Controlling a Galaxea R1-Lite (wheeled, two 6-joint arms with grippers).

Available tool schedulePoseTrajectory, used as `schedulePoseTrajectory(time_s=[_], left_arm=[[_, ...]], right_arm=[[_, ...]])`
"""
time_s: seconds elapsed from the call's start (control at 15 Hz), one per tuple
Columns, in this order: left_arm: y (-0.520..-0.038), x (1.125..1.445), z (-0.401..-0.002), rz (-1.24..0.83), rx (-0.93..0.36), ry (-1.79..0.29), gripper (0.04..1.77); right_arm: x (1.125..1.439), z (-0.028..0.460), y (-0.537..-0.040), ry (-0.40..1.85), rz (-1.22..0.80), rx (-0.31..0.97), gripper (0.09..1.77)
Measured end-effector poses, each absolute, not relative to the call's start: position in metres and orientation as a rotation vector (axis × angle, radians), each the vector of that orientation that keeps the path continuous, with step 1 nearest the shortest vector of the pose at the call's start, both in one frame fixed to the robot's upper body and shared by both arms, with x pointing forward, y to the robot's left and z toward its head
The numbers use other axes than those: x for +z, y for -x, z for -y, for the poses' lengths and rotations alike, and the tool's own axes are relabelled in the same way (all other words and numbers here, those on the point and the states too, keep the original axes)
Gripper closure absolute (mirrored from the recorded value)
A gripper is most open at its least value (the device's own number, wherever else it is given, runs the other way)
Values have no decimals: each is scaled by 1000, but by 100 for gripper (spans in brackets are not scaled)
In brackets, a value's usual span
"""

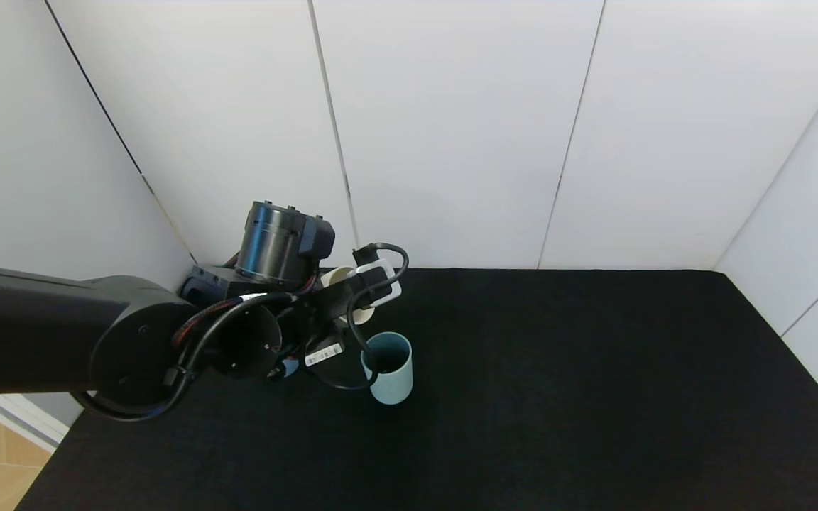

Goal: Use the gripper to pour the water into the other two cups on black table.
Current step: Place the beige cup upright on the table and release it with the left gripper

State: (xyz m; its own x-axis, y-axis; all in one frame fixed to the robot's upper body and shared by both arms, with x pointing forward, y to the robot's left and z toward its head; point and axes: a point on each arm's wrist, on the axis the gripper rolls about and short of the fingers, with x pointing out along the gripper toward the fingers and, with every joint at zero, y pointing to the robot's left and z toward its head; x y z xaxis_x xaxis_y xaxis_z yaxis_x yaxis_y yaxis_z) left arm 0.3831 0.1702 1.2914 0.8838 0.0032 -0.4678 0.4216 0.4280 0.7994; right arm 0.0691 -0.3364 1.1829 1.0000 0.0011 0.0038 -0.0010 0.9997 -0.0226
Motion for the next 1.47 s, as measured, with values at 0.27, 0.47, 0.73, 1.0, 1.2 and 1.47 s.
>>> schedulePoseTrajectory(time_s=[0.27,0.47,0.73,1.0,1.2,1.47], left_arm=[[-380,1301,-170,-396,-323,-965,62],[-376,1316,-167,-333,-373,-881,62],[-368,1336,-142,-265,-411,-738,62],[-371,1342,-105,-228,-458,-597,62],[-382,1337,-71,-224,-488,-496,62],[-400,1317,-32,-248,-515,-397,62]], right_arm=[[1183,336,-69,22,4,1,15],[1183,336,-69,22,4,1,15],[1183,336,-69,23,4,1,15],[1183,336,-69,23,4,1,15],[1183,336,-69,23,4,1,15],[1183,336,-69,23,4,1,15]])
